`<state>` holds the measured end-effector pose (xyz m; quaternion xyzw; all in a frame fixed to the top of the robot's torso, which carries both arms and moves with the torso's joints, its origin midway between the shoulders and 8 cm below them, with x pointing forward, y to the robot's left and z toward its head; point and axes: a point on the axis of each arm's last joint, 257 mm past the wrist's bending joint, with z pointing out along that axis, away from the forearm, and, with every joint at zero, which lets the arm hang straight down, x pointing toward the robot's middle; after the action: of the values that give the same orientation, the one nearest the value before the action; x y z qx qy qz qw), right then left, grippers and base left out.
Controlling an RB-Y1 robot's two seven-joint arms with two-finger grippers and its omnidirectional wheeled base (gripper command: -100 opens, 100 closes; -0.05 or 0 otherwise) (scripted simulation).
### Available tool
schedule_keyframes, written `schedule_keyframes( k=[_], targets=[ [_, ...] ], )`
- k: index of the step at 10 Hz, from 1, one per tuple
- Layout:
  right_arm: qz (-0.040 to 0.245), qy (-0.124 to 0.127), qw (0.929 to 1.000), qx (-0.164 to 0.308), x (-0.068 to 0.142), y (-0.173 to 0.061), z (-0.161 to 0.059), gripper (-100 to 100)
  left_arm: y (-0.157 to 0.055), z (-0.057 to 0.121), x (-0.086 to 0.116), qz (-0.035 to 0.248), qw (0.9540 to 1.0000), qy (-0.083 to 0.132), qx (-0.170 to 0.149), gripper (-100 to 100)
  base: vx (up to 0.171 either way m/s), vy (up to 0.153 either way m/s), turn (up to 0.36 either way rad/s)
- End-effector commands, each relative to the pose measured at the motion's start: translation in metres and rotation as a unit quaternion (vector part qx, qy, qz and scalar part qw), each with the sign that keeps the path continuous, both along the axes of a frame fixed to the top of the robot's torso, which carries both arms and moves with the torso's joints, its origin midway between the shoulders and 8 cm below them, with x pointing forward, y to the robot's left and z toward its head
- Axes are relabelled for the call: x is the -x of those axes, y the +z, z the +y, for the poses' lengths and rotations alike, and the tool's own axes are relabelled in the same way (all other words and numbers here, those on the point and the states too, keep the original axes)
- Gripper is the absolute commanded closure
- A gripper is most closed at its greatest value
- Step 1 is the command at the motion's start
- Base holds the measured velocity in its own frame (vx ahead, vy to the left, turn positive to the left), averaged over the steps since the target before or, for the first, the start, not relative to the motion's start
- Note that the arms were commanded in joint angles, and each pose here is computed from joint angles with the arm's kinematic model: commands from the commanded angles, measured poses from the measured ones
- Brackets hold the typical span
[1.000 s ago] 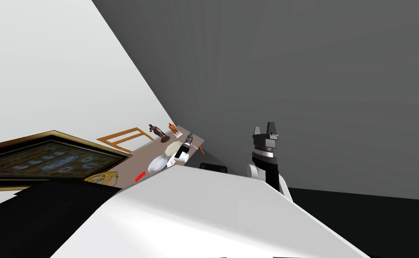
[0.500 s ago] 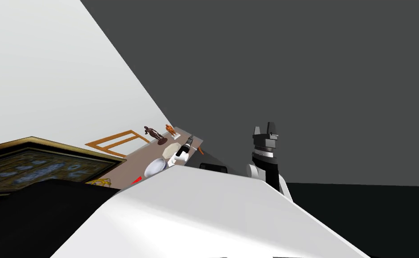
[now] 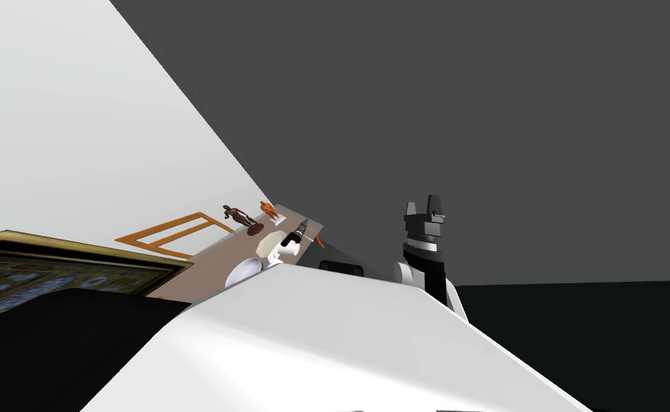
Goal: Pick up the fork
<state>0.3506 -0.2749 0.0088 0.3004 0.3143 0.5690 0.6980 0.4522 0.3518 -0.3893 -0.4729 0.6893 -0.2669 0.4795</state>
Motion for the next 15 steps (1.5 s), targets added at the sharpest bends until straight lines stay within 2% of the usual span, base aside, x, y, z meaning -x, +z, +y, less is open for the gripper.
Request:
schedule_keyframes(
  k=[1,2,3,4,5,6,7,8,9,10,11,12,13,14,15],
  targets=[
    [0.0,0.0,1.0,0.0,0.0,0.0,0.0,0,-0.013,0.006,0.005,0.015,0.9999,0.003,-0.001,-100,0.006,0.007,0.006],
    [0.0,0.0,1.0,0.0,0.0,0.0,0.0,0,-0.03,0.016,0.009,0.048,0.9988,0.006,-0.01,-100,0.011,0.01,-0.103],
    [0.0,0.0,1.0,0.0,0.0,0.0,0.0,0,-0.037,0.019,0.013,0.056,0.9984,0.009,-0.01,-100,0.014,0.017,-0.067],
    [0.0,0.0,1.0,0.0,0.0,0.0,0.0,0,-0.047,0.028,0.014,0.079,0.9966,0.011,-0.018,-100,0.018,0.024,-0.092],
    [0.0,0.0,1.0,0.0,0.0,0.0,0.0,0,-0.056,0.03,0.02,0.093,0.9955,0.013,-0.017,-100,0.02,0.023,-0.083],
    [0.0,0.0,1.0,0.0,0.0,0.0,0.0,0,-0.059,0.032,0.022,0.097,0.9951,0.015,-0.017,-100,0.011,0.01,-0.01],
    [0.0,0.0,1.0,0.0,0.0,0.0,0.0,0,-0.074,0.042,0.028,0.129,0.9912,0.017,-0.023,-100,0.018,0.012,-0.13],
    [0.0,0.0,1.0,0.0,0.0,0.0,0.0,0,-0.08,0.044,0.033,0.137,0.9901,0.02,-0.023,-100,0.018,0.019,-0.065],
    [0.0,0.0,1.0,0.0,0.0,0.0,0.0,0,-0.093,0.055,0.039,0.164,0.9858,0.023,-0.028,-100,0.02,0.026,-0.113],
    [0.0,0.0,1.0,0.0,0.0,0.0,0.0,0,-0.099,0.056,0.045,0.176,0.9838,0.025,-0.027,-100,0.021,0.029,-0.059],
    [0.0,0.0,1.0,0.0,0.0,0.0,0.0,0,-0.109,0.065,0.05,0.202,0.9786,0.026,-0.031,-100,0.024,0.035,-0.094],
    [0.0,0.0,1.0,0.0,0.0,0.0,0.0,0,-0.116,0.067,0.058,0.213,0.9761,0.029,-0.03,-100,0.023,0.029,-0.06],
    [0.0,0.0,1.0,0.0,0.0,0.0,0.0,0,-0.125,0.076,0.064,0.237,0.9704,0.031,-0.033,-100,0.027,0.028,-0.118],
    [0.0,0.0,1.0,0.0,0.0,0.0,0.0,0,-0.131,0.077,0.071,0.249,0.9673,0.033,-0.032,-100,0.022,0.028,-0.065],
    [0.0,0.0,1.0,0.0,0.0,0.0,0.0,0,-0.14,0.086,0.08,0.274,0.9605,0.035,-0.033,-100,0.023,0.03,-0.094]
  ],
)
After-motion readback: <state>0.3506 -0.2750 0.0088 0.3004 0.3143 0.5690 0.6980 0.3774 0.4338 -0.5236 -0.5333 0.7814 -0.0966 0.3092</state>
